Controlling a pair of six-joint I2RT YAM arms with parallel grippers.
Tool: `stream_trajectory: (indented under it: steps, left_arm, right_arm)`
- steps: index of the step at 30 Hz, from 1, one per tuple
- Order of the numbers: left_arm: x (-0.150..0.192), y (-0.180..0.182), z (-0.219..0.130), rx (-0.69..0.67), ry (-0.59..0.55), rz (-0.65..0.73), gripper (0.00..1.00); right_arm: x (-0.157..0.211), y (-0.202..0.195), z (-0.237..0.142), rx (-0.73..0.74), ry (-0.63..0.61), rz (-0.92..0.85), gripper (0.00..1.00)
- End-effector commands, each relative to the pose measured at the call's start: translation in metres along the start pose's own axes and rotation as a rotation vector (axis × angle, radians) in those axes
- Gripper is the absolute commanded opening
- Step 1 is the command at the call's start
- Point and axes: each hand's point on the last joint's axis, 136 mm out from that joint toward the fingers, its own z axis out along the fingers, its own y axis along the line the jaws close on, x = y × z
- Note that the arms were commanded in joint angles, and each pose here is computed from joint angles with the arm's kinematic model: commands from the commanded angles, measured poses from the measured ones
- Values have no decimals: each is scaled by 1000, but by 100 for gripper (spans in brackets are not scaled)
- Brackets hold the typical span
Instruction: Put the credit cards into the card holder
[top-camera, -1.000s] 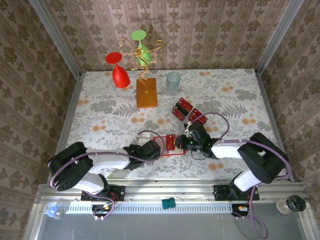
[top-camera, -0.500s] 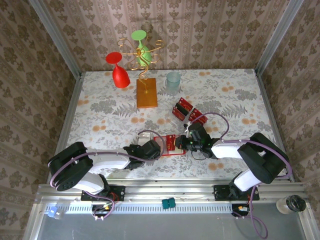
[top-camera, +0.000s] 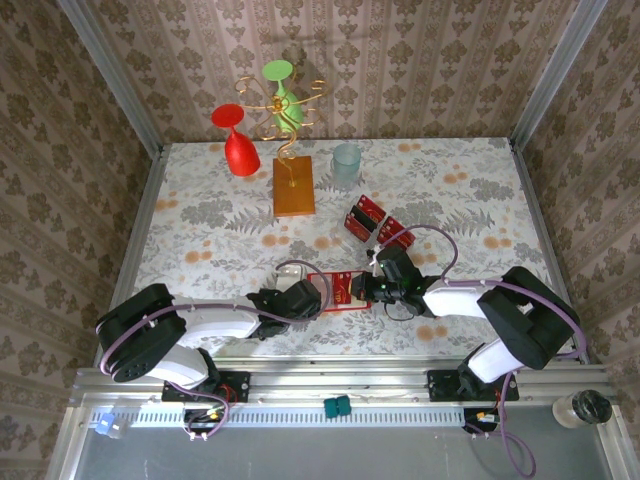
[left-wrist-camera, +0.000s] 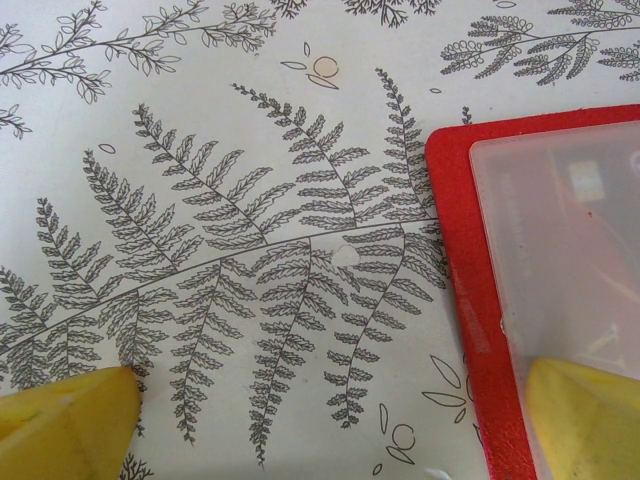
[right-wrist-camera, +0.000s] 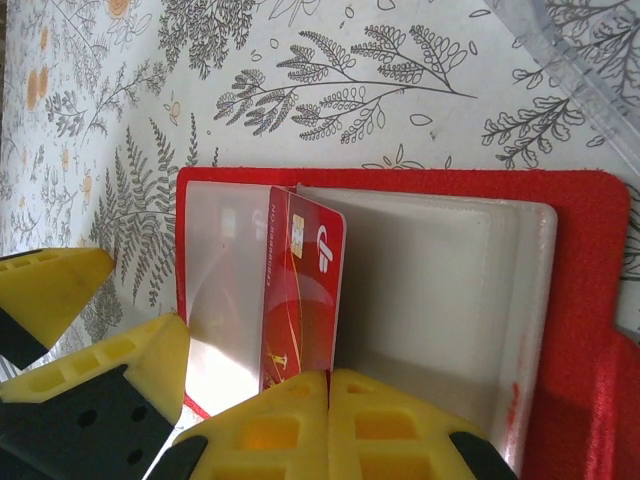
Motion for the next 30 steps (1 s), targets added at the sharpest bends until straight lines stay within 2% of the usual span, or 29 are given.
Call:
stream_trajectory:
  steps: [1, 12, 30]
  left_arm:
    - [6, 6, 1, -43, 24, 31, 100]
    - [4, 6, 0, -44, 21, 35, 100]
    - [3, 6, 0, -44, 21, 36, 100]
  right_arm:
    - [23, -16, -1, 59, 106, 35, 0]
    - [31, -20, 4, 82, 167, 55, 0]
    - [39, -35, -4, 126, 172, 87, 0]
